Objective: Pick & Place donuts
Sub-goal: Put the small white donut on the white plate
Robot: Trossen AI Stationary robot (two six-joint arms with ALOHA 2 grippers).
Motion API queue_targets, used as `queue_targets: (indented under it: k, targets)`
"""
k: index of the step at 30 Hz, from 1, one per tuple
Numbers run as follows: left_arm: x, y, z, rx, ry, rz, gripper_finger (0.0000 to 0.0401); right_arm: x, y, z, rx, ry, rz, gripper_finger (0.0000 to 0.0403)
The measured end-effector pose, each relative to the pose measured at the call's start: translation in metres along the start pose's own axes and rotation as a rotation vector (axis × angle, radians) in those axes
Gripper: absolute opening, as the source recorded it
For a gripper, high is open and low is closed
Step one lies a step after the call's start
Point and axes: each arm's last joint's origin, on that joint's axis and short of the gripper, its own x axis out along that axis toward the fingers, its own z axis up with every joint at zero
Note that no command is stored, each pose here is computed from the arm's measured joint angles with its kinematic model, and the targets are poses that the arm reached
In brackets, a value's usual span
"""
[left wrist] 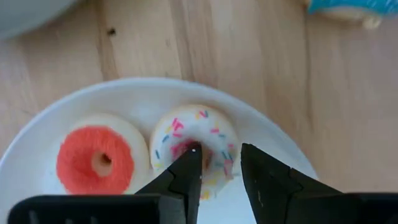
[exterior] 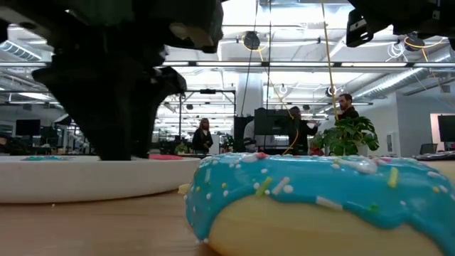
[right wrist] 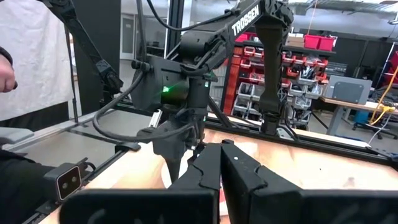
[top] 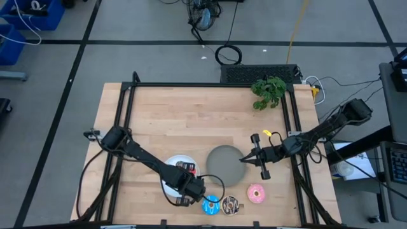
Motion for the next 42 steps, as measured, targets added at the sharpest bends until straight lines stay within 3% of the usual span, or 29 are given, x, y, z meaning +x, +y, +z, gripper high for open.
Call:
queue_targets:
  k: [12, 27, 35, 42]
  targets:
    - [0.0, 0.001, -0.001, 0.011, 0.003, 0.024, 0.0112, 0.0, 0.0, 0.001, 0.001, -0.008, -0.001, 0.0]
    - [-0.001, -0.006, -0.012, 0.023, 0.087, 0.021, 0.0011, 0.0, 0.0, 0.001, 0.001, -0.008, -0.001, 0.0]
    - [-0.003, -0.01, -0.017, 0.032, 0.123, 0.034, 0.0021, 0.0, 0.0, 0.001, 0.001, -0.008, 0.0, 0.0]
    - [-0.01, -0.01, -0.017, 0.021, 0.123, 0.051, 0.0006, 0.0, 0.0, 0.001, -0.002, -0.008, 0.0, 0.0]
